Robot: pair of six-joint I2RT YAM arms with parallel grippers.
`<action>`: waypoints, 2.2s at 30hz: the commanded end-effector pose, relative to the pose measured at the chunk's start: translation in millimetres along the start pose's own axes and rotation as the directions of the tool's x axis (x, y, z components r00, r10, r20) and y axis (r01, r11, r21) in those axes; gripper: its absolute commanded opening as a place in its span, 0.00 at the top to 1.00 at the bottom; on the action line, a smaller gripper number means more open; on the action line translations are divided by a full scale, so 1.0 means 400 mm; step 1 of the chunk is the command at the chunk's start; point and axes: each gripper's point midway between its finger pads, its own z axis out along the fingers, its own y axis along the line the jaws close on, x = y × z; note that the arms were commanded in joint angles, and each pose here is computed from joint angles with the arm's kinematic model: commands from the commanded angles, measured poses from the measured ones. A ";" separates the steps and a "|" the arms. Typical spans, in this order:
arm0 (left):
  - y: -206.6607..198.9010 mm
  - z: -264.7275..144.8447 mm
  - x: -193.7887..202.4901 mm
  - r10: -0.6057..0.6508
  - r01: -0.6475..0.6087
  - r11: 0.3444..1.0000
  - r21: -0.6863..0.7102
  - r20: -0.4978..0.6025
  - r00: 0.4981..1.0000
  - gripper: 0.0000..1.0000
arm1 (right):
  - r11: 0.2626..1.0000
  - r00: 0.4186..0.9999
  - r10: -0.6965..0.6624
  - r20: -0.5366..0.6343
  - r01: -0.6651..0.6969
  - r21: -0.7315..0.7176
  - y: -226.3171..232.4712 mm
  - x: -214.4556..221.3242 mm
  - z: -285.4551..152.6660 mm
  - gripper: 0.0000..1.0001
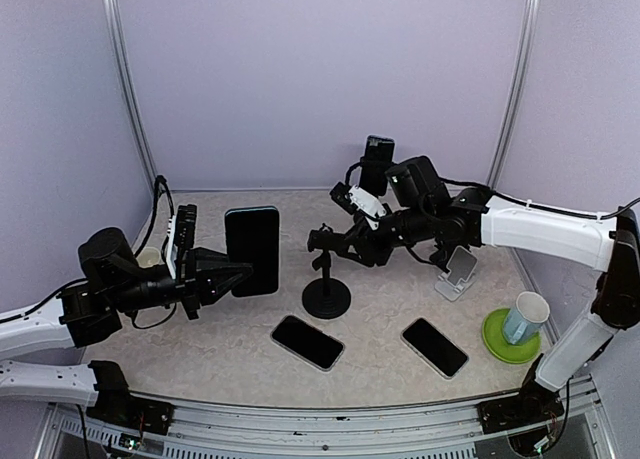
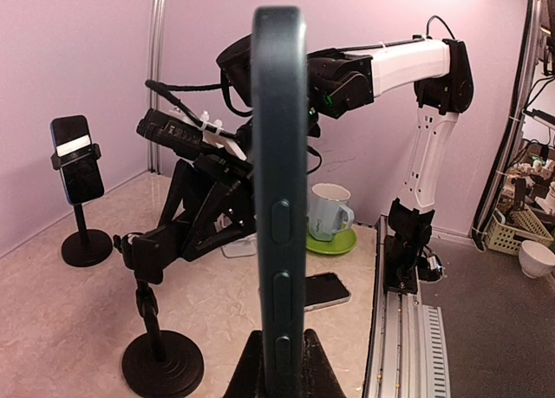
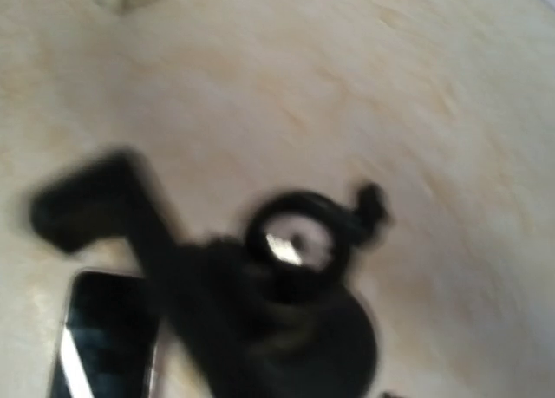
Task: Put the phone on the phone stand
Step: Adjust the phone stand at the center of the board.
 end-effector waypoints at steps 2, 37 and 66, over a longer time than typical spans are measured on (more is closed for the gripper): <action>-0.016 0.000 -0.048 0.026 -0.028 0.999 0.026 0.075 0.997 1.00 | 0.984 0.995 -0.083 -0.064 0.092 0.152 -0.033 0.007 -0.014 0.34; -0.020 -0.040 -0.055 0.043 -0.042 0.999 -0.009 0.092 0.995 1.00 | 0.351 0.484 -0.848 -0.217 0.819 0.453 0.067 -0.034 0.047 0.19; -0.018 -0.038 -0.062 0.056 -0.056 0.998 -0.001 0.090 0.994 1.00 | 0.138 0.222 -0.840 -0.494 0.970 0.202 0.062 0.076 0.120 0.61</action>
